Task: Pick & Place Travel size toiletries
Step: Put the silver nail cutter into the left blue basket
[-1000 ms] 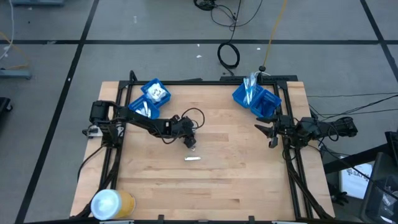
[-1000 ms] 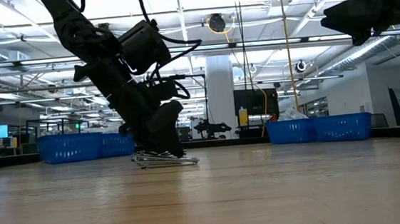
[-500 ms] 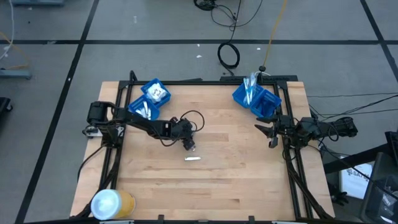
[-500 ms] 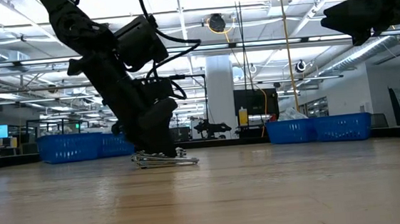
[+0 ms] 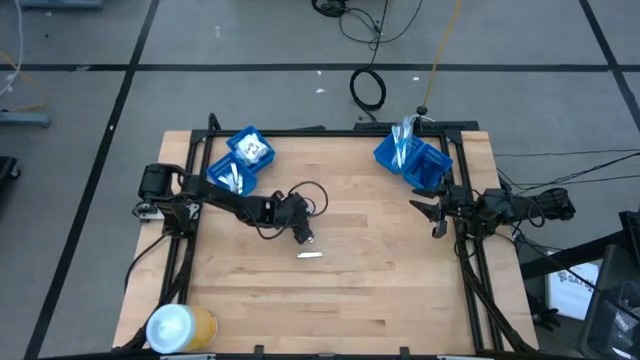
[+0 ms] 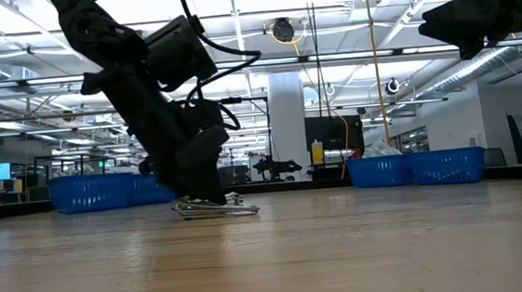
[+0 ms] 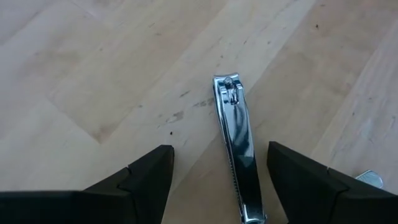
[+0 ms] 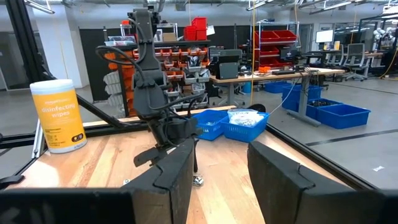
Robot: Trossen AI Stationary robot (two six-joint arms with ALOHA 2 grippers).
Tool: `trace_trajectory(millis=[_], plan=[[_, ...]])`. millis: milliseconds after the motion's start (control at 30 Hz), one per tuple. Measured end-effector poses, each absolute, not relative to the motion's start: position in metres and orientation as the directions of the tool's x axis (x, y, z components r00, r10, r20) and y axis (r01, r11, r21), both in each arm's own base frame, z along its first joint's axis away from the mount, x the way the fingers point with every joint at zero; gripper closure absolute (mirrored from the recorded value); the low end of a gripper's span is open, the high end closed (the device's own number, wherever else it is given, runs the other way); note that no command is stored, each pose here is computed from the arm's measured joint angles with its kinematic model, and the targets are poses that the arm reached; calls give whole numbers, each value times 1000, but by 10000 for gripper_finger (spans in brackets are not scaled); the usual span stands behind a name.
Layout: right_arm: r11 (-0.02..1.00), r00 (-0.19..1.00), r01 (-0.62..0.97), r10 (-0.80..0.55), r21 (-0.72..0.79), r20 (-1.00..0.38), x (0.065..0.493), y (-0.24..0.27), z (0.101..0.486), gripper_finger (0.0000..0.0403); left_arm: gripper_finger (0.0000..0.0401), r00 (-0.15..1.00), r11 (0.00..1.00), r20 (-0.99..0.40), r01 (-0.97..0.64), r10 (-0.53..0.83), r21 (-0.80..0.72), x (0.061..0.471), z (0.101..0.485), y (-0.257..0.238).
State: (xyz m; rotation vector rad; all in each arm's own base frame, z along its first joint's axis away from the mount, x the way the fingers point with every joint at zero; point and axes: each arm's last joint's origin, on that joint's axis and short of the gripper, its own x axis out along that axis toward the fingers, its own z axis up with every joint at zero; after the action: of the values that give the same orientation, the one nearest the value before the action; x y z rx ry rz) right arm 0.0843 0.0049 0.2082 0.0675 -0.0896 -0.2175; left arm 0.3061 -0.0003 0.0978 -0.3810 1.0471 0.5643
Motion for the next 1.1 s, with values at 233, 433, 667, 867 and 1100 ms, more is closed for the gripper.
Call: trace_trajectory(millis=[233, 433, 667, 867, 1100], plan=[[974, 972, 212, -218, 77, 82, 84, 5, 208, 264, 144, 388, 815, -871, -578, 300, 23, 307, 98, 1], [974, 972, 212, -219, 78, 85, 85, 5, 207, 264, 144, 391, 839, -851, -535, 350, 100, 307, 98, -2], [974, 972, 217, -222, 73, 74, 86, 5, 202, 264, 144, 386, 832, -845, -542, 370, 116, 307, 98, -2], [973, 972, 216, -222, 77, 82, 86, 5, 203, 264, 144, 391, 845, -838, -515, 380, 143, 307, 98, -5], [973, 971, 217, -223, 77, 82, 86, 5, 203, 264, 144, 399, 842, -835, -523, 378, 131, 307, 98, -12]])
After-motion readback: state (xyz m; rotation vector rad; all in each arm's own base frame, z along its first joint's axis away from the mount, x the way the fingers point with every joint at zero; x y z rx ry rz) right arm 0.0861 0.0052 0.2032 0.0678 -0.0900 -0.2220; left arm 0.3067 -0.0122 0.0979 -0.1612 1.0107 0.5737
